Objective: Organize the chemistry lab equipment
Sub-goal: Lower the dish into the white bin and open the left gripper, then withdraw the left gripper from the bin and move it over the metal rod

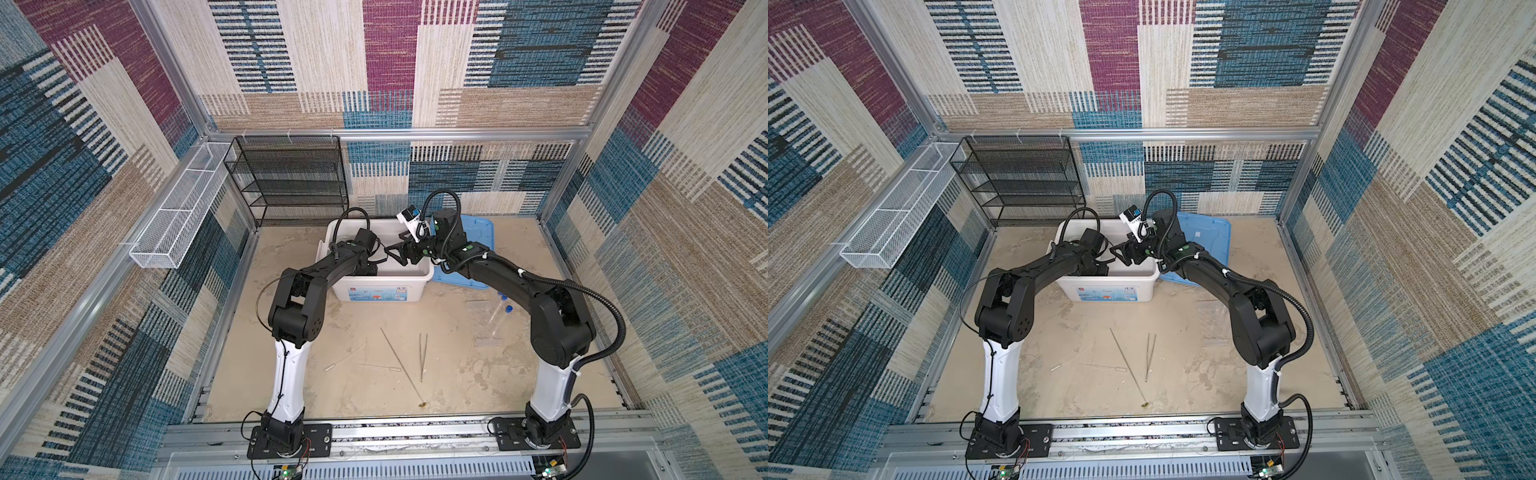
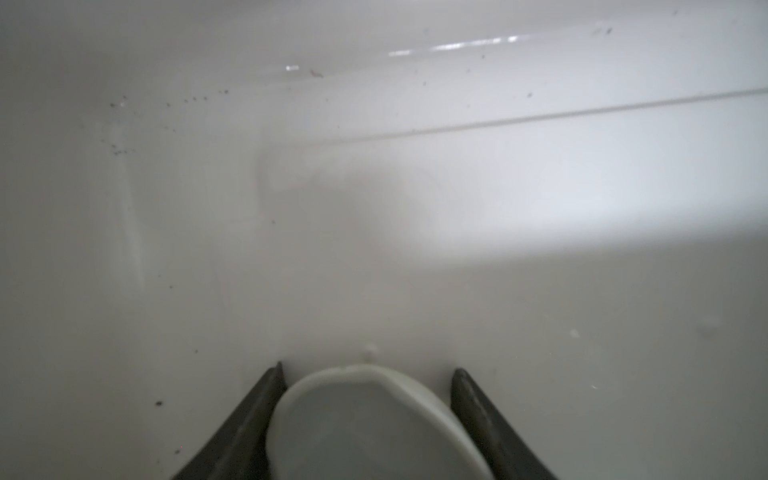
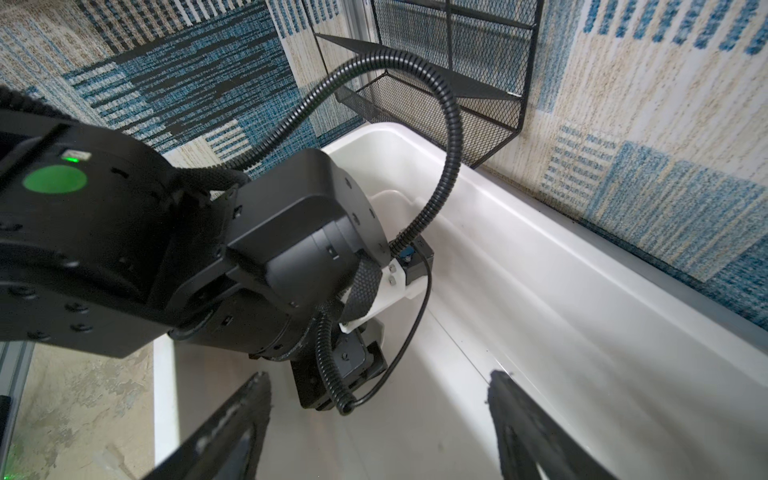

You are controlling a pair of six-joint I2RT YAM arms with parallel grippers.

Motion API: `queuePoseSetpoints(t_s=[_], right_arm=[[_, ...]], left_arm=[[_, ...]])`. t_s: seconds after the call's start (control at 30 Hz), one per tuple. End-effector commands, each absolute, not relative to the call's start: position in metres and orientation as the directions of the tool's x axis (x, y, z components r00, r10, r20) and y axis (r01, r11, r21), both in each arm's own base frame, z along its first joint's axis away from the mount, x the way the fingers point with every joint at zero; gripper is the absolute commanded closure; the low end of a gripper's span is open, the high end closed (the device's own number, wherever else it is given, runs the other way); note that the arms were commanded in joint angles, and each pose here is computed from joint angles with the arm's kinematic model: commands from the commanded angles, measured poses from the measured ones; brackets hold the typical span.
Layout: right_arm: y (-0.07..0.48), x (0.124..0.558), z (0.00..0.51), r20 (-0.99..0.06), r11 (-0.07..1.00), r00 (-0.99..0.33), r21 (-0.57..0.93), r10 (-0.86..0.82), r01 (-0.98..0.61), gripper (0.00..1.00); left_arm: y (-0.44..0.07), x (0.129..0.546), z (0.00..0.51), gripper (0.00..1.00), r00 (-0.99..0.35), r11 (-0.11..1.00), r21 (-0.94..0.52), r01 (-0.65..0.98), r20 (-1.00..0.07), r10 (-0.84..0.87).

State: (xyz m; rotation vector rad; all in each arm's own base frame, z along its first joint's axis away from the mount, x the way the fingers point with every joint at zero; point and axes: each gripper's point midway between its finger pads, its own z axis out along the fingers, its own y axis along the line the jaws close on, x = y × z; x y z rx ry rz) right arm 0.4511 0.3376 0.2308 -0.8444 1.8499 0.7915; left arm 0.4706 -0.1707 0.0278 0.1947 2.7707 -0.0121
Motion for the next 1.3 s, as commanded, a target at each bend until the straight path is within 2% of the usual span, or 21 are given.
queuePoseSetpoints(t_s=[0.0, 0.2, 0.3, 0.43, 0.7, 0.83, 0.87, 0.9, 1.07, 1.2, 1.27], right_arm=[[0.336, 0.452, 0.243, -0.923, 0.570, -0.336, 0.177, -0.186, -0.802, 0.16], [0.333, 0.449, 0.251, -0.928, 0.579, -0.327, 0.171, -0.176, -0.797, 0.16], [0.332, 0.448, 0.255, -0.929, 0.580, -0.326, 0.170, -0.176, -0.797, 0.16], [0.329, 0.446, 0.262, -0.934, 0.585, -0.314, 0.161, -0.169, -0.795, 0.16], [0.317, 0.430, 0.303, -0.965, 0.597, -0.245, 0.141, -0.097, -0.790, 0.14], [0.307, 0.423, 0.326, -0.973, 0.624, -0.225, 0.139, -0.061, -0.769, 0.10], [0.303, 0.420, 0.330, -0.972, 0.635, -0.227, 0.142, -0.053, -0.759, 0.07], [0.297, 0.420, 0.334, -0.971, 0.659, -0.236, 0.153, -0.038, -0.737, 0.00], [0.255, 0.412, 0.342, -0.967, 0.793, -0.255, 0.162, 0.009, -0.587, 0.01], [0.241, 0.381, 0.342, -0.976, 0.783, -0.212, 0.095, -0.048, -0.615, 0.01], [0.237, 0.367, 0.336, -0.970, 0.773, -0.233, 0.096, -0.068, -0.628, 0.01]], left_arm=[[-0.168, 0.461, 0.016, 0.39, -0.944, 0.995, 0.011, 0.102, -0.314, 0.100], [-0.166, 0.464, 0.025, 0.33, -0.934, 0.994, 0.023, 0.110, -0.338, 0.111], [-0.167, 0.466, 0.033, 0.24, -0.930, 0.994, 0.022, 0.110, -0.350, 0.110], [-0.167, 0.467, 0.045, 0.22, -0.923, 0.994, 0.014, 0.105, -0.371, 0.103], [-0.166, 0.474, 0.108, 0.01, -0.876, 0.994, 0.006, 0.106, -0.473, 0.097], [-0.171, 0.473, 0.150, 0.01, -0.842, 0.993, -0.031, 0.115, -0.533, 0.081], [-0.172, 0.471, 0.162, 0.01, -0.833, 0.992, -0.048, 0.117, -0.548, 0.072], [-0.173, 0.467, 0.172, 0.01, -0.825, 0.991, -0.063, 0.120, -0.561, 0.065], [-0.176, 0.436, 0.229, 0.01, -0.790, 0.973, -0.179, 0.146, -0.613, 0.005], [-0.170, 0.411, 0.266, 0.01, -0.730, 0.956, -0.253, 0.146, -0.680, -0.068], [-0.168, 0.397, 0.276, 0.01, -0.720, 0.943, -0.300, 0.146, -0.685, -0.107]])
